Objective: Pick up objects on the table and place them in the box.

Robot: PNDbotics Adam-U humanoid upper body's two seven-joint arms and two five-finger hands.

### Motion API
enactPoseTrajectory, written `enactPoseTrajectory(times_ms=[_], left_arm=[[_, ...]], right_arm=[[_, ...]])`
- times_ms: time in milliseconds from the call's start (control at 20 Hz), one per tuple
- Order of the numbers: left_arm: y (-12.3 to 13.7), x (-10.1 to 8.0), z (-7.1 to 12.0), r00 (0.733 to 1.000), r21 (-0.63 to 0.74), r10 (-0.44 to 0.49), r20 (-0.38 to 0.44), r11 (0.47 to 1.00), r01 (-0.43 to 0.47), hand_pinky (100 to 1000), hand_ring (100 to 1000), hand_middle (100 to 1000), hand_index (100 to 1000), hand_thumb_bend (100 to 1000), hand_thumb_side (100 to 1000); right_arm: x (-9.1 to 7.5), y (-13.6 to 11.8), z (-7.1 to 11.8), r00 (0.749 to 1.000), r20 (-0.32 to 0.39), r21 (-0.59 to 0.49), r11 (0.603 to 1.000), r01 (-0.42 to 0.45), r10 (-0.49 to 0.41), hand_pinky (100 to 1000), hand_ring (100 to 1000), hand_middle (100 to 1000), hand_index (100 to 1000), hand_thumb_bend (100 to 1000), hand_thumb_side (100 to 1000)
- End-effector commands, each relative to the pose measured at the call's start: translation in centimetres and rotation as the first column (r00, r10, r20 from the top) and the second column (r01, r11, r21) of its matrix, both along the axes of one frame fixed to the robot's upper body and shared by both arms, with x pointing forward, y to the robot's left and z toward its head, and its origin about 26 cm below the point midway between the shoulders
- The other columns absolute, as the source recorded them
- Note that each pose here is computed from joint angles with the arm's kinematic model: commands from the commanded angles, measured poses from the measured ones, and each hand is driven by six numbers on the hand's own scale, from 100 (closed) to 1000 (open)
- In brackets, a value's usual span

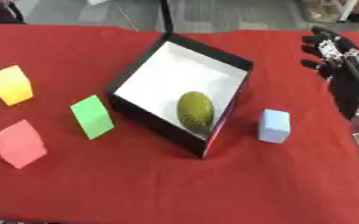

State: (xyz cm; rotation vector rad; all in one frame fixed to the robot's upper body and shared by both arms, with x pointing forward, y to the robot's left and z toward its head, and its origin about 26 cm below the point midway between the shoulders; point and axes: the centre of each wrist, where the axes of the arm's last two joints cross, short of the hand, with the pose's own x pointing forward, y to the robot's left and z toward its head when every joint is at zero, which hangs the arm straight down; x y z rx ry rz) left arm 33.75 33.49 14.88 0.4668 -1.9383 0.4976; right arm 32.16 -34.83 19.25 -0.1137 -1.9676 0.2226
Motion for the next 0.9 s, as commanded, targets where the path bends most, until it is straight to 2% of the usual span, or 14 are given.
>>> enactPoseTrajectory(times_ms=[50, 100, 200, 300, 400, 650, 900], left_arm=[[0.7, -0.2, 1.1, 1.000, 0.022, 0.011, 0.028, 1.000, -0.011, 702, 745, 725, 778, 412, 639], [0.8, -0.2, 1.2, 1.000, 0.024, 0.012, 0.027, 1.000, -0.012, 702, 745, 725, 778, 412, 640], [0.9, -0.2, 1.2, 1.000, 0.027, 0.013, 0.024, 1.000, -0.014, 702, 745, 725, 778, 411, 640], [0.9, -0.2, 1.2, 1.000, 0.030, 0.014, 0.022, 0.999, -0.015, 702, 745, 725, 778, 410, 640], [1.0, -0.2, 1.2, 1.000, 0.033, 0.014, 0.022, 0.999, -0.014, 702, 745, 725, 778, 410, 641], [1.0, -0.2, 1.2, 1.000, 0.038, 0.013, 0.020, 0.999, -0.014, 703, 745, 725, 778, 409, 641], [1.0, -0.2, 1.3, 1.000, 0.037, 0.008, 0.020, 0.999, -0.009, 703, 745, 725, 778, 408, 643]], right_arm=[[-1.3, -0.3, 3.0, 0.997, 0.060, -0.184, 0.983, -0.027, 0.039, 888, 934, 863, 928, 100, 585], [-1.7, -0.3, 3.6, 0.997, 0.057, -0.261, 0.964, -0.041, 0.057, 890, 938, 869, 936, 100, 580], [-2.6, -0.3, 4.9, 0.994, 0.044, -0.427, 0.901, -0.074, 0.102, 893, 943, 875, 940, 100, 553], [-3.4, -0.1, 6.2, 0.988, 0.029, -0.580, 0.807, -0.109, 0.155, 893, 944, 879, 944, 100, 514], [-4.0, 0.1, 7.2, 0.981, 0.009, -0.686, 0.715, -0.137, 0.196, 892, 942, 881, 946, 159, 484], [-4.5, 0.1, 8.6, 0.968, -0.056, -0.832, 0.525, -0.181, 0.245, 889, 936, 879, 942, 323, 411], [-4.6, 0.2, 8.2, 0.964, -0.114, -0.907, 0.370, -0.200, 0.242, 887, 932, 878, 927, 423, 407]])
